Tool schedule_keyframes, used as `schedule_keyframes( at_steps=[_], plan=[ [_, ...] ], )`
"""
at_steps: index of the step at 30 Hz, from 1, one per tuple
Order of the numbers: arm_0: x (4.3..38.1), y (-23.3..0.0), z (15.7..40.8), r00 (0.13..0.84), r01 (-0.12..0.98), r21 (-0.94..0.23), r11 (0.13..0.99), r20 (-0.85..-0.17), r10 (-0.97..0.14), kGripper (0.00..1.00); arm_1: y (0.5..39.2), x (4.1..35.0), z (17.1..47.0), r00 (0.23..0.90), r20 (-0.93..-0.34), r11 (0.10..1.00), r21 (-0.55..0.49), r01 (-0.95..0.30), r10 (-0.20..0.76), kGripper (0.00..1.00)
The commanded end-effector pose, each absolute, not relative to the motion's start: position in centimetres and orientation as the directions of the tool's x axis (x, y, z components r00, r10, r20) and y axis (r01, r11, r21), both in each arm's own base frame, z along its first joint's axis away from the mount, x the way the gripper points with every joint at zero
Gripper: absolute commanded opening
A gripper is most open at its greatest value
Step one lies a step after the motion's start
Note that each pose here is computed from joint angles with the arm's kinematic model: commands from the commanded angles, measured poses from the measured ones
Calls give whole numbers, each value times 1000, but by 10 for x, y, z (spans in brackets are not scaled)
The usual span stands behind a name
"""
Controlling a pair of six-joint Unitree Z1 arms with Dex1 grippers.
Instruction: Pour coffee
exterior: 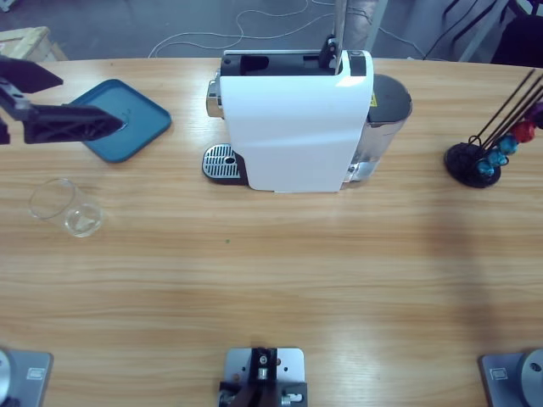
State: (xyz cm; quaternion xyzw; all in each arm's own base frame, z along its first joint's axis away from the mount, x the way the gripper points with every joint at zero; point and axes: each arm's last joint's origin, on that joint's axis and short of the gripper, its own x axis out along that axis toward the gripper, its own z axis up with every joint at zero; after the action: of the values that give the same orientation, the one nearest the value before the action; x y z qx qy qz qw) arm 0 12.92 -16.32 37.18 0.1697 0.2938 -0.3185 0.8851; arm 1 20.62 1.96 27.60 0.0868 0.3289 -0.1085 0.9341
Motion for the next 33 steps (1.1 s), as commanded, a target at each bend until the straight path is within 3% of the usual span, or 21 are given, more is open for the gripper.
schedule_keyframes(
  at_steps=[1, 5, 9, 11, 16, 19, 22, 24, 31, 33],
  plan=[
    [133, -174, 359, 607, 669, 128, 732, -662, -439, 996, 19, 195, 270, 731, -660, 954, 67, 291, -176, 997],
    [132, -173, 358, 606, 671, 129, 731, -664, -439, 996, 21, 205, 268, 728, -660, 953, 60, 297, -185, 990],
    [132, -173, 357, 605, 671, 129, 730, -664, -439, 996, 23, 217, 268, 723, -666, 955, 55, 293, -183, 882],
    [132, -173, 357, 605, 671, 129, 730, -665, -438, 996, 24, 222, 267, 720, -671, 958, 49, 281, -177, 792],
    [132, -174, 357, 604, 671, 130, 730, -666, -437, 996, 26, 225, 263, 714, -684, 965, 54, 256, -150, 422],
    [133, -174, 355, 603, 671, 131, 730, -669, -434, 996, 25, 225, 263, 718, -682, 968, 61, 245, -139, 303],
    [133, -175, 354, 600, 672, 132, 729, -674, -431, 996, 26, 224, 265, 723, -677, 970, 62, 236, -133, 290],
    [133, -175, 354, 600, 672, 132, 729, -674, -431, 996, 25, 223, 265, 724, -677, 971, 58, 232, -133, 172],
    [131, -172, 351, 598, 671, 132, 729, -678, -428, 996, 25, 219, 269, 729, -672, 972, 63, 226, -126, 168],
    [131, -172, 351, 598, 671, 131, 730, -678, -427, 996, 24, 218, 269, 731, -671, 973, 63, 223, -125, 52]
  ],
)
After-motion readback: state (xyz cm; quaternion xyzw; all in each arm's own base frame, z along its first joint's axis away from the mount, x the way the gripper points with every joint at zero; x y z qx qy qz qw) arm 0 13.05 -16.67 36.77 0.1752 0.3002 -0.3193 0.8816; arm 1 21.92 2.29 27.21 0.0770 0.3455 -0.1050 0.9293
